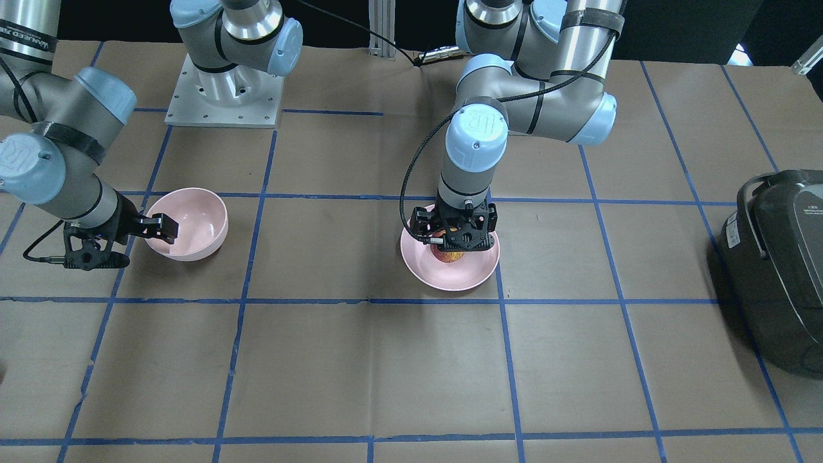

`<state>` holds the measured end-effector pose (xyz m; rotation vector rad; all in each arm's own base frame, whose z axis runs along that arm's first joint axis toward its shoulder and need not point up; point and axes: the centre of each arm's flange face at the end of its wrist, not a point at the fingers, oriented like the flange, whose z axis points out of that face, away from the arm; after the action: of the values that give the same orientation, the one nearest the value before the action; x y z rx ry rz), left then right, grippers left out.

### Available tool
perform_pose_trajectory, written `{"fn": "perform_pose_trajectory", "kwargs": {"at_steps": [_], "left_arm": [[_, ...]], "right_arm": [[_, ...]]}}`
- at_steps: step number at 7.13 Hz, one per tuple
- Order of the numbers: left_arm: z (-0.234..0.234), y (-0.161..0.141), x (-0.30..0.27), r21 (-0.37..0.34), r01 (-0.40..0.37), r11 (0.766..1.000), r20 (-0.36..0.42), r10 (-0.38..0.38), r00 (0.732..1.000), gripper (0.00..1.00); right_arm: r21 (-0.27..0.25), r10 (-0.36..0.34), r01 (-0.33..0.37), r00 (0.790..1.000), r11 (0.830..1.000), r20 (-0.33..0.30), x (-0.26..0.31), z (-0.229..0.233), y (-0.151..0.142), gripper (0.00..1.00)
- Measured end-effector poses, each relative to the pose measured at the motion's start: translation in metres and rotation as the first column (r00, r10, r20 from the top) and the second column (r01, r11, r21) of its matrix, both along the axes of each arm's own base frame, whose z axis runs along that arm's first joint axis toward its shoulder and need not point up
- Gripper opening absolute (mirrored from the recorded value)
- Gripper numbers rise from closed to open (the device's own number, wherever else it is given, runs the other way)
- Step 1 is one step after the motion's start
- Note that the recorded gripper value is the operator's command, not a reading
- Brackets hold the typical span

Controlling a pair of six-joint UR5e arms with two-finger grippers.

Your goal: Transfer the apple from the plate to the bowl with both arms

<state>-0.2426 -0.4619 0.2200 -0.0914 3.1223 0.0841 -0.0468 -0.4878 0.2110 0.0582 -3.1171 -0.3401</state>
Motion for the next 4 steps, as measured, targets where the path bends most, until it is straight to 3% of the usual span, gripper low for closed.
{"fn": "perform_pose_trajectory", "kwargs": {"at_steps": [1, 2, 3, 4], "left_arm": [[-0.005, 0.002, 0.000, 0.010, 0.000, 1.000, 0.003, 0.000, 1.000, 0.97], [-0.007, 0.002, 0.000, 0.015, 0.000, 1.000, 0.004, 0.000, 1.000, 0.87], [-0.010, 0.002, 0.000, 0.020, 0.000, 1.000, 0.005, 0.000, 1.000, 0.68], [-0.010, 0.001, 0.000, 0.020, -0.001, 1.000, 0.006, 0.001, 1.000, 0.43]], "right_arm": [[0.029, -0.002, 0.001, 1.000, 1.000, 0.011, 0.001, 0.000, 0.004, 0.03], [0.041, -0.006, 0.005, 1.000, 0.999, 0.018, 0.001, 0.003, 0.004, 0.03], [0.037, -0.013, 0.012, 1.000, 0.999, 0.017, 0.002, 0.009, 0.003, 0.03], [0.020, -0.036, 0.035, 0.999, 0.999, 0.021, 0.006, 0.018, 0.001, 0.04]]}}
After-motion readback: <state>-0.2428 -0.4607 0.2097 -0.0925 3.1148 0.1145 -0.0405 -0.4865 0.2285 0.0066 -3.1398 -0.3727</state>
